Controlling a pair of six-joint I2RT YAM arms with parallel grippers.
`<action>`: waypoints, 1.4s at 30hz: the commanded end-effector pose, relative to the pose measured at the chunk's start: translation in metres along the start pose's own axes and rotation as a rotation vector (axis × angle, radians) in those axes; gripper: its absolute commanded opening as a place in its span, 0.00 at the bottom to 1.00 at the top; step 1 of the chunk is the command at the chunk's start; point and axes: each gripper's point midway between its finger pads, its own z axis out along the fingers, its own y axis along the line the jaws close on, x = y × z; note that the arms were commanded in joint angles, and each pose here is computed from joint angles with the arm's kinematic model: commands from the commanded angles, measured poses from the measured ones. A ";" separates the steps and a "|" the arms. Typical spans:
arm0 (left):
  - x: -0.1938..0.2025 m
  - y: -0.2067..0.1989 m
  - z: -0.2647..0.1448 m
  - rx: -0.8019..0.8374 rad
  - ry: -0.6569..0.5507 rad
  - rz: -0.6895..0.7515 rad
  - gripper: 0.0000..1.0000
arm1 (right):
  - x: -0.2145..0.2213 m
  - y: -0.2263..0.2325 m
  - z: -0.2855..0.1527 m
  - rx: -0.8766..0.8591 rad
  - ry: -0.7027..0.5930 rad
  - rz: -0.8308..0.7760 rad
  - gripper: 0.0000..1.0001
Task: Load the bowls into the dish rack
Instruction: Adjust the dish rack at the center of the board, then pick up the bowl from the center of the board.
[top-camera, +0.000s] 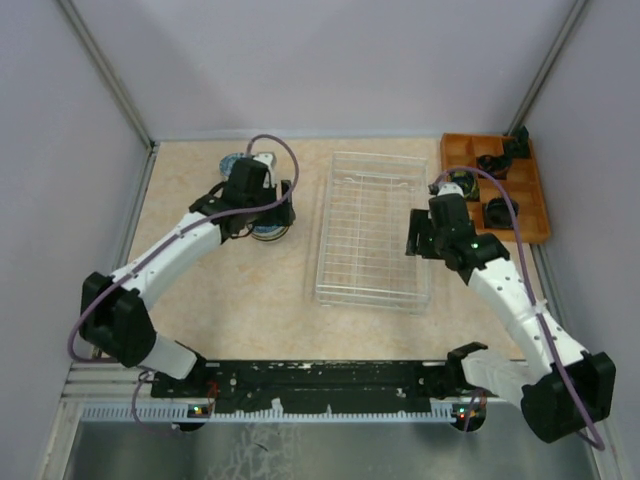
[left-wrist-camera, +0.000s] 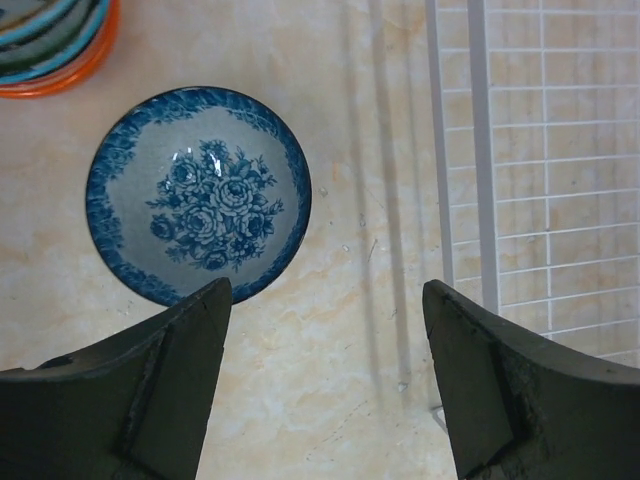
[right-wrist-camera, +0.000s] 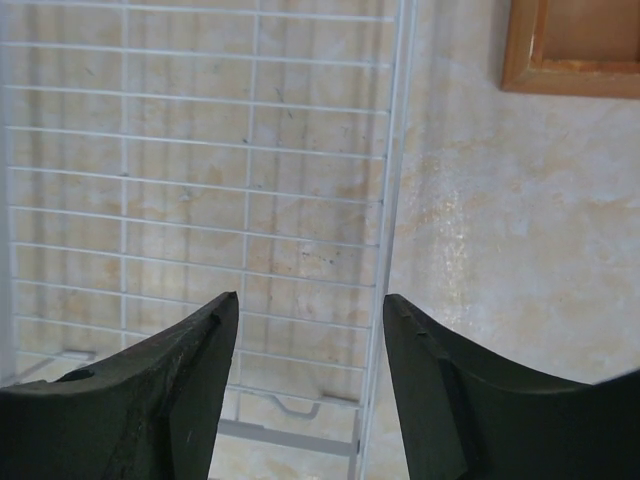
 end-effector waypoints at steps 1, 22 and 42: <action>0.016 0.005 0.022 -0.085 0.075 0.101 0.80 | -0.042 0.024 -0.042 -0.137 -0.141 0.004 0.61; 0.035 0.032 0.070 -0.284 0.224 0.198 0.26 | -0.048 0.040 -0.064 -0.253 -0.192 -0.017 0.62; -0.060 -0.016 0.012 -0.121 -0.047 0.070 0.00 | -0.044 0.043 -0.065 -0.277 -0.194 -0.015 0.62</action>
